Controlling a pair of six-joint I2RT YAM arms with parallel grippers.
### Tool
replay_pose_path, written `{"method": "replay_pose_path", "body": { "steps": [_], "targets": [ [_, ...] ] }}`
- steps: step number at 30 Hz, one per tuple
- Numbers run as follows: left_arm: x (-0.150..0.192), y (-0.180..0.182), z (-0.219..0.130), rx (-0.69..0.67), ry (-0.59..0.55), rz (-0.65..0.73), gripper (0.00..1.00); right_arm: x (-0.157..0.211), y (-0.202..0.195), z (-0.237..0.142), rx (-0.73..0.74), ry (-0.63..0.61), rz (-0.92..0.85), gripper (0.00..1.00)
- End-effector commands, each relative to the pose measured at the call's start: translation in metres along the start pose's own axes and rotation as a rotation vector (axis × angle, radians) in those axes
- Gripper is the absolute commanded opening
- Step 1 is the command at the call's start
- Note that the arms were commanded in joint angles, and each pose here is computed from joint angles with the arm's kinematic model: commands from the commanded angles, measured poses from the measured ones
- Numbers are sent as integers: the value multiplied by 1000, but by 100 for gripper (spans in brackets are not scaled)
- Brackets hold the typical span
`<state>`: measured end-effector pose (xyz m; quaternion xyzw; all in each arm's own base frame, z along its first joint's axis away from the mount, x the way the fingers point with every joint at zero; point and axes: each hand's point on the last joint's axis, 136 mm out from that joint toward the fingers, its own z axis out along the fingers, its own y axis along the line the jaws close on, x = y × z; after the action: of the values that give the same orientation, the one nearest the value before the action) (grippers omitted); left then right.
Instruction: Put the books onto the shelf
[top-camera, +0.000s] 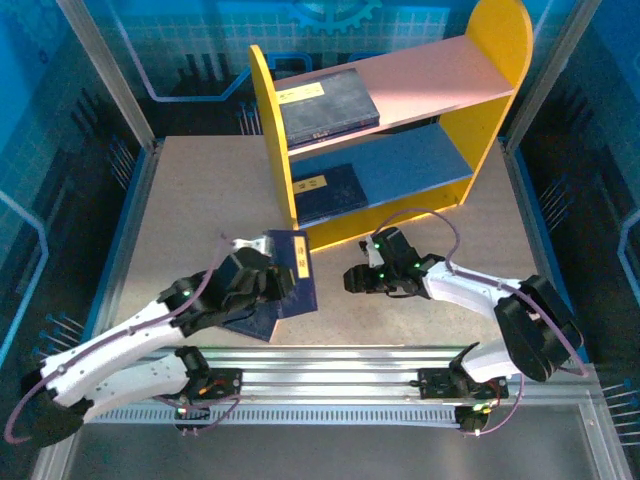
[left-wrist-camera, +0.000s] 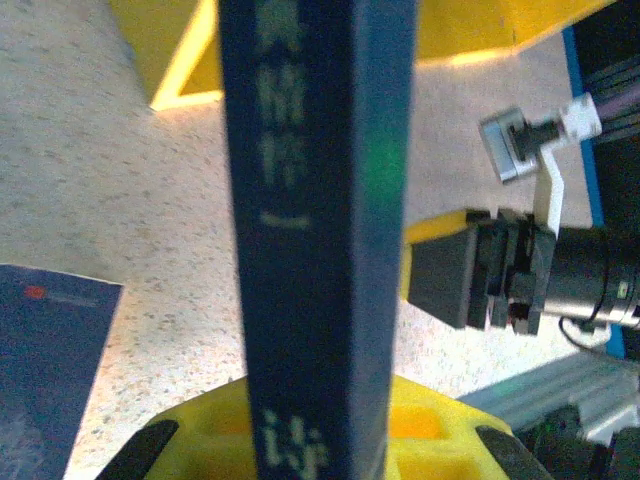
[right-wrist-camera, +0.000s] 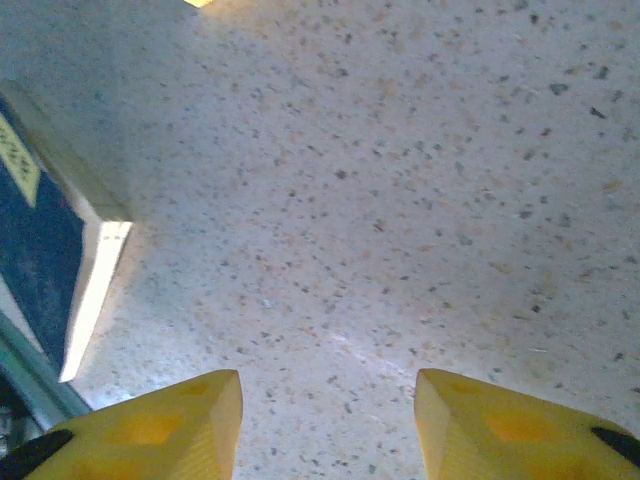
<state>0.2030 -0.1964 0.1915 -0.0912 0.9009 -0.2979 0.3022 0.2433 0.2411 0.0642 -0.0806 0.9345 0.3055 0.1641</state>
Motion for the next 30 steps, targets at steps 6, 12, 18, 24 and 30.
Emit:
{"method": "replay_pose_path", "body": {
  "steps": [6,12,18,24,30],
  "targets": [
    [-50,22,-21,14,-356,-202,0,-1,52,-21,-265,-49,23,58],
    [-77,25,-28,74,-562,-293,0,-1,97,-37,-447,-86,39,69],
    [-85,21,-34,111,-654,-330,0,-7,140,-49,-574,-139,18,82],
    [-85,7,-28,171,-655,-325,0,-11,168,-49,-666,-174,33,88],
    [-81,-13,-19,273,-631,-310,0,-17,187,-39,-739,-164,61,89]
  ]
}}
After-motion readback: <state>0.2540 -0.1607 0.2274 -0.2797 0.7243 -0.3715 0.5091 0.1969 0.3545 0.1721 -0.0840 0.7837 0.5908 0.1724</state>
